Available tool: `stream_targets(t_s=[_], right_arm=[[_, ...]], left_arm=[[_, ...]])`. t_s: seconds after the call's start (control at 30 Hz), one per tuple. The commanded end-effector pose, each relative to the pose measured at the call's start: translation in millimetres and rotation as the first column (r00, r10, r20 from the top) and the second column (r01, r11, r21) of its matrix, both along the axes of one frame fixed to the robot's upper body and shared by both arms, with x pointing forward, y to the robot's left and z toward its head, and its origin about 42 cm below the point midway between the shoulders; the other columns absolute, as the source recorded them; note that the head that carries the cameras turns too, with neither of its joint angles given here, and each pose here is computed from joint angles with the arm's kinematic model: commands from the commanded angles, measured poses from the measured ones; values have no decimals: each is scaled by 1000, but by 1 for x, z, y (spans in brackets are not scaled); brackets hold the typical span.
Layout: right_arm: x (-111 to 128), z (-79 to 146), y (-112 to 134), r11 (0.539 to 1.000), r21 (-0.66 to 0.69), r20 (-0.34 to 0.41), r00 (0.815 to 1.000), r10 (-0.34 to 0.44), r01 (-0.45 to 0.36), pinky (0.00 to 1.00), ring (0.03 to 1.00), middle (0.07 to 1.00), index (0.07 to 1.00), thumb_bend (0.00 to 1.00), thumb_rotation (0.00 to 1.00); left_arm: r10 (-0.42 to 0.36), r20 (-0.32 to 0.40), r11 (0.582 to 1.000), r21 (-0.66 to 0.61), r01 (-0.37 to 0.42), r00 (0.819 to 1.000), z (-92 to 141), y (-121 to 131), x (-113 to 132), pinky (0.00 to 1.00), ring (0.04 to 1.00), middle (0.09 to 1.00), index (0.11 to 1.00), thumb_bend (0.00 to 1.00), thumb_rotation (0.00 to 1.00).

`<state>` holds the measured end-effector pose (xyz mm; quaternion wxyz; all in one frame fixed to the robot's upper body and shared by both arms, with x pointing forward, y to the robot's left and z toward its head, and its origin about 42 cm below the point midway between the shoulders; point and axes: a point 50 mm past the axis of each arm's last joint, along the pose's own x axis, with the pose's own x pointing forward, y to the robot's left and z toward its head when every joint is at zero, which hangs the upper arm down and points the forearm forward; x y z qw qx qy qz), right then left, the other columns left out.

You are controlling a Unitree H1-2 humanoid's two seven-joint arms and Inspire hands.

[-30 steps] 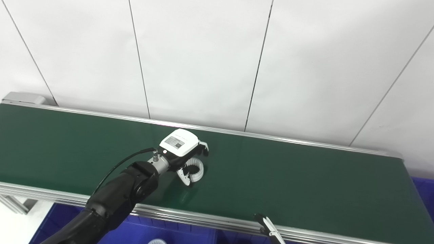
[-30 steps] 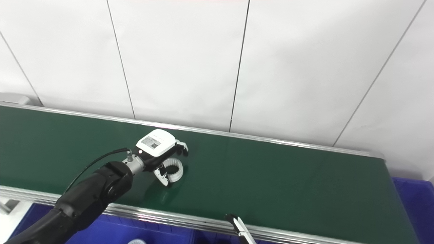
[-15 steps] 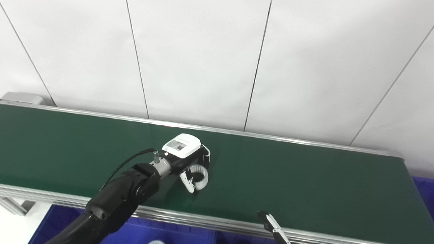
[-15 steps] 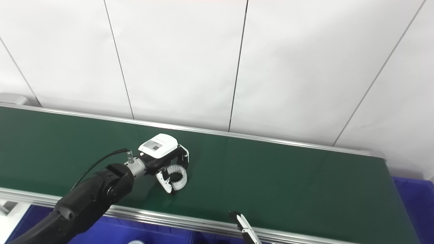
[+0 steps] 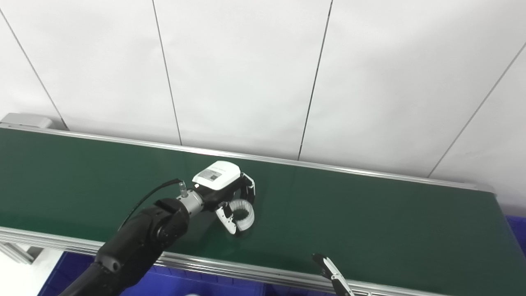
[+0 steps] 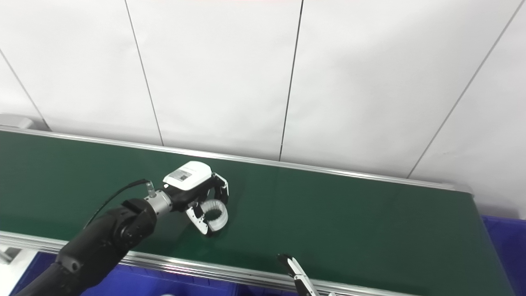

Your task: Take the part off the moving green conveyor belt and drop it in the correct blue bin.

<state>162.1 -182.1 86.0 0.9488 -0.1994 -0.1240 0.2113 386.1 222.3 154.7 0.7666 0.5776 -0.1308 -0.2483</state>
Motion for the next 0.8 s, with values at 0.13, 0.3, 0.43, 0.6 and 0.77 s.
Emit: stream_targets(t_s=[0.13,0.3,0.43,0.6,0.77], right_arm=[[5,13,4,1000,14,54,998,16,-17,878,939,960,933,337,830],[6,12,5,1000,19,49,999,21,-22,869,935,960,930,346,831],[6,12,6,1000,19,47,999,23,-23,867,933,961,930,354,840],[11,20,6,999,28,64,998,21,-23,857,930,962,931,351,826],[30,45,13,999,23,82,996,21,-23,868,936,968,938,358,854]], left_arm=[[-9,104,996,-86,18,995,48,24,-9,231,293,474,385,548,0],[-5,103,994,-106,16,995,58,35,-31,236,296,474,396,547,0],[-8,69,991,-130,17,998,55,40,-51,241,301,474,400,546,0],[-27,16,987,-160,29,1000,54,49,-73,251,305,476,416,545,0],[-33,-51,984,-177,24,998,55,55,-82,286,401,493,420,517,0]])
